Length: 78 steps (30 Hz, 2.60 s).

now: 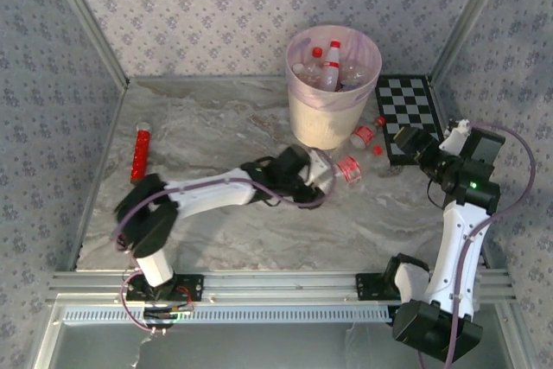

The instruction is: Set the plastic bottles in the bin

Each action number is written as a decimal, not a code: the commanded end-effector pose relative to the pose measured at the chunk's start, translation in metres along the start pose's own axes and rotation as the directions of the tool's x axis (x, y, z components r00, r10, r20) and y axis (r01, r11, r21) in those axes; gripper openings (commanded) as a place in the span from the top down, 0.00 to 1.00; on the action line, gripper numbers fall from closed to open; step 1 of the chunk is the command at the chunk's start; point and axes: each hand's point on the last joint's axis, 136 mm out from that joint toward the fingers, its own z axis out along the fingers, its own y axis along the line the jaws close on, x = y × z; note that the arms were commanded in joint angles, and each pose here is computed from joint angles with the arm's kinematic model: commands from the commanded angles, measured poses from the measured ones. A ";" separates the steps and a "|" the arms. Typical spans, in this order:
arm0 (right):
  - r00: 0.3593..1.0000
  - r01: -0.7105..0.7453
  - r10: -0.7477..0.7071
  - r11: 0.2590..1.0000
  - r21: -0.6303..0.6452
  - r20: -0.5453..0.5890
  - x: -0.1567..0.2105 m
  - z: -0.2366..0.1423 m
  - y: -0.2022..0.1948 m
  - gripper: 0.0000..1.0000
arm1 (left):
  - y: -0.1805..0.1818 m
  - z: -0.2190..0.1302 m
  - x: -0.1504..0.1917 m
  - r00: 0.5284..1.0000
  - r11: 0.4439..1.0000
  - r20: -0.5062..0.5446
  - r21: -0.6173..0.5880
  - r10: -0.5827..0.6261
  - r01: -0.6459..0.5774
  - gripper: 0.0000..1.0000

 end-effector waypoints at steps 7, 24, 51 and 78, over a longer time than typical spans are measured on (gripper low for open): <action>0.980 0.160 -0.190 0.927 -0.338 -0.056 0.032 0.038 0.116 0.04 | 0.010 -0.075 -0.042 0.934 0.994 0.353 0.105 -0.052 0.015 0.60; 0.948 0.242 -0.301 0.893 -0.380 -0.105 0.041 0.089 0.156 0.66 | 0.008 -0.089 -0.047 0.908 0.991 0.412 0.135 -0.074 0.019 0.58; 0.563 0.607 -0.588 0.771 0.192 0.580 -0.234 0.056 0.239 1.00 | 0.032 -0.105 -0.031 0.908 0.991 0.402 0.004 -0.121 0.131 0.00; 0.743 0.666 -0.666 0.745 -0.020 -0.071 -0.098 0.240 0.166 1.00 | 0.035 -0.114 -0.025 0.905 0.990 0.408 -0.020 -0.120 0.140 0.00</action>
